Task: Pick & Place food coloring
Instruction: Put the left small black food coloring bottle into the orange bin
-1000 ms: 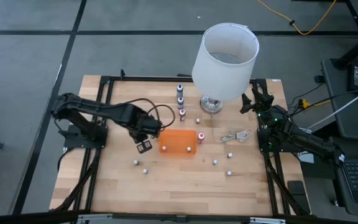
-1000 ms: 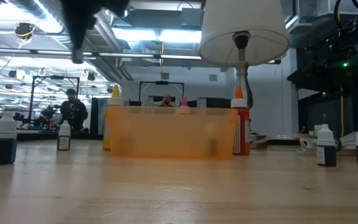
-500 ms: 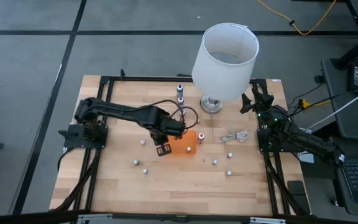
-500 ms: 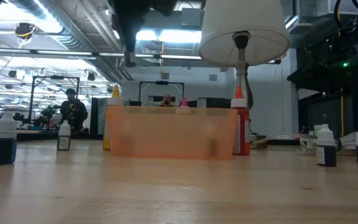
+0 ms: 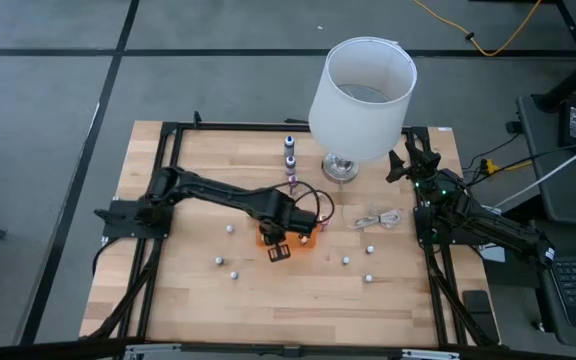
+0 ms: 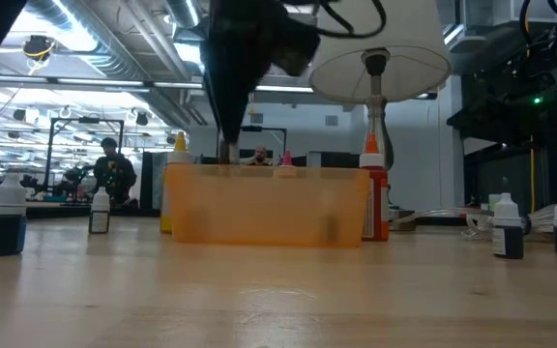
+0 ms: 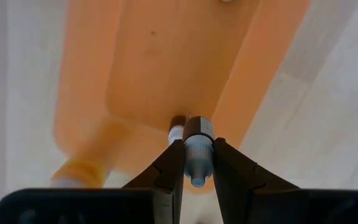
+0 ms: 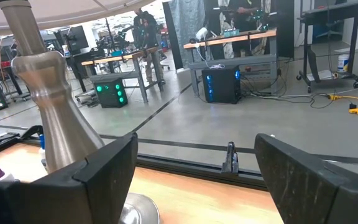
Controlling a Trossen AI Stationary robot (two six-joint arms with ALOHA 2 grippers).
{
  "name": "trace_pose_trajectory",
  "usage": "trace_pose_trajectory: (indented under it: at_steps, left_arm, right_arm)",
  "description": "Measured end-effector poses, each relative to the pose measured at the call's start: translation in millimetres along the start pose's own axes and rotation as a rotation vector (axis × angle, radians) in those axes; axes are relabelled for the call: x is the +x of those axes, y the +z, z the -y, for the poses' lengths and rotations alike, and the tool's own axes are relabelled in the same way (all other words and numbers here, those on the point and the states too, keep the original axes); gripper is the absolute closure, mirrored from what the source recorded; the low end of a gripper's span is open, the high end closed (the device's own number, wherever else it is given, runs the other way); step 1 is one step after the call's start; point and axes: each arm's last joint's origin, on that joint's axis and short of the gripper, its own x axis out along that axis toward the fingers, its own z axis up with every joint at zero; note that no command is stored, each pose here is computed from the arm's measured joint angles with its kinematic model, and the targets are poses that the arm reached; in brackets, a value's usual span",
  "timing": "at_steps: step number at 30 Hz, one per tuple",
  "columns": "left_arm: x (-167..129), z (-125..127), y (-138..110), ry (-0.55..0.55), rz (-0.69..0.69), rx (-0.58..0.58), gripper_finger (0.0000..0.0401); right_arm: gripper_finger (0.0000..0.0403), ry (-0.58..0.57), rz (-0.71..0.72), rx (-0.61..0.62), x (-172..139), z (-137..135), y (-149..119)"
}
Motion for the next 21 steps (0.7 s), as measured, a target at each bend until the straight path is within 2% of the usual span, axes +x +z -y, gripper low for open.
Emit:
trace_pose_trajectory:
  at_steps: [6,13,21]
  left_arm:
    - [25.7,5.8,8.3,0.056,-0.012,0.0,0.0338]
    - [42.7,10.3,13.9,0.064,-0.017,0.006,0.0338]
    - [63.9,6.8,6.3,0.09,-0.066,0.001,0.0338]
  right_arm:
    - [0.0079,0.0,0.0,0.0,0.0,0.0,0.0]
    - [0.0079,-0.001,0.0,0.0,0.0,0.0,0.0]
    - [0.0079,0.0,0.0,0.0,0.0,0.0,0.0]
